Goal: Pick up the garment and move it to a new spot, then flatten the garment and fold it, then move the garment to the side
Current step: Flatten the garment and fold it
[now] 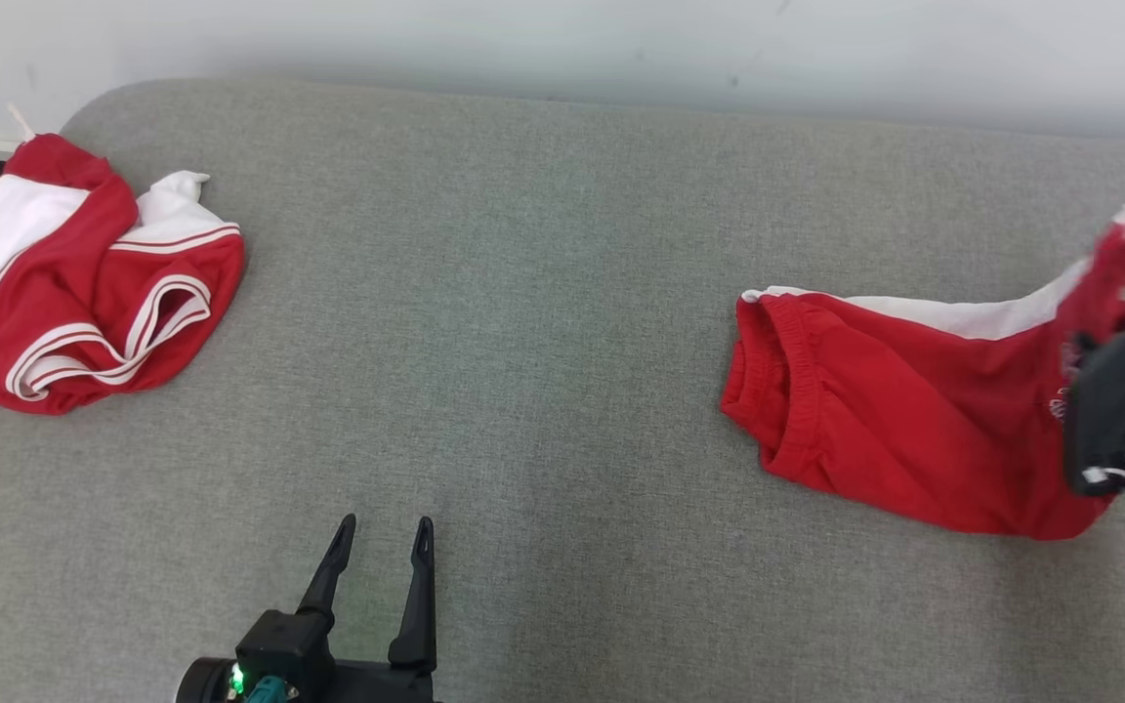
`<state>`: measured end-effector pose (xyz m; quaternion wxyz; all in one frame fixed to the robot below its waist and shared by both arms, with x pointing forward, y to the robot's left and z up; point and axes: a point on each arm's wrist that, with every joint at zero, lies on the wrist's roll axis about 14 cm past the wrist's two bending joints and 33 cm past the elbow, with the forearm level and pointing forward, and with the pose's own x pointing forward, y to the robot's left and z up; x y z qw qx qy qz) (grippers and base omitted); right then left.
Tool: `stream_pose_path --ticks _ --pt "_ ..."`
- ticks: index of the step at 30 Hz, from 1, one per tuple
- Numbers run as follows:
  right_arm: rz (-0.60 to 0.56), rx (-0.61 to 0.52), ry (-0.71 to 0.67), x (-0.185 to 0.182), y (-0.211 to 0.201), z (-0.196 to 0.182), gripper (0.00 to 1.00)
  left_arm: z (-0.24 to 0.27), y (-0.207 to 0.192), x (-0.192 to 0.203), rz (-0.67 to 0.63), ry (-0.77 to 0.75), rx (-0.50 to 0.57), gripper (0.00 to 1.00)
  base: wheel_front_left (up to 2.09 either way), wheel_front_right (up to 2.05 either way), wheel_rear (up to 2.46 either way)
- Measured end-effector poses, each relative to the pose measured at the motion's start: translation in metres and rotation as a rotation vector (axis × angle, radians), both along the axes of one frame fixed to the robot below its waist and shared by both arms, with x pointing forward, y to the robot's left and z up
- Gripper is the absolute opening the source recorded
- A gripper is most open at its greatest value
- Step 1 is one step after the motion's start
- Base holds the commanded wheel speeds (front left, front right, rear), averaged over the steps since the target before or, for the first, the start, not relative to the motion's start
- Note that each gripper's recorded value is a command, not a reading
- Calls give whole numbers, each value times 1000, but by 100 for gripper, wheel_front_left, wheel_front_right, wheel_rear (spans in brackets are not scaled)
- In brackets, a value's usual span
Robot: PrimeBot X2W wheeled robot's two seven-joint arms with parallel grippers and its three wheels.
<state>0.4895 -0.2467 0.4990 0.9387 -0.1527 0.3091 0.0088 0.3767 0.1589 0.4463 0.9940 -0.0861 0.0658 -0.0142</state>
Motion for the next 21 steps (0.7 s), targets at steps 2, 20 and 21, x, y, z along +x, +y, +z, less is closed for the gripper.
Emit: stream_pose_path --ticks 2,20,21 --pt "62 1 -1 2 21 4 0 1 0 -1 2 -1 -1 100 0 0 0" --pt "429 20 182 -10 142 -39 0 1 16 -16 59 7 -8 100 0 0 0" --pt "438 18 189 -11 146 -41 0 1 17 -16 61 8 -9 100 0 0 0"
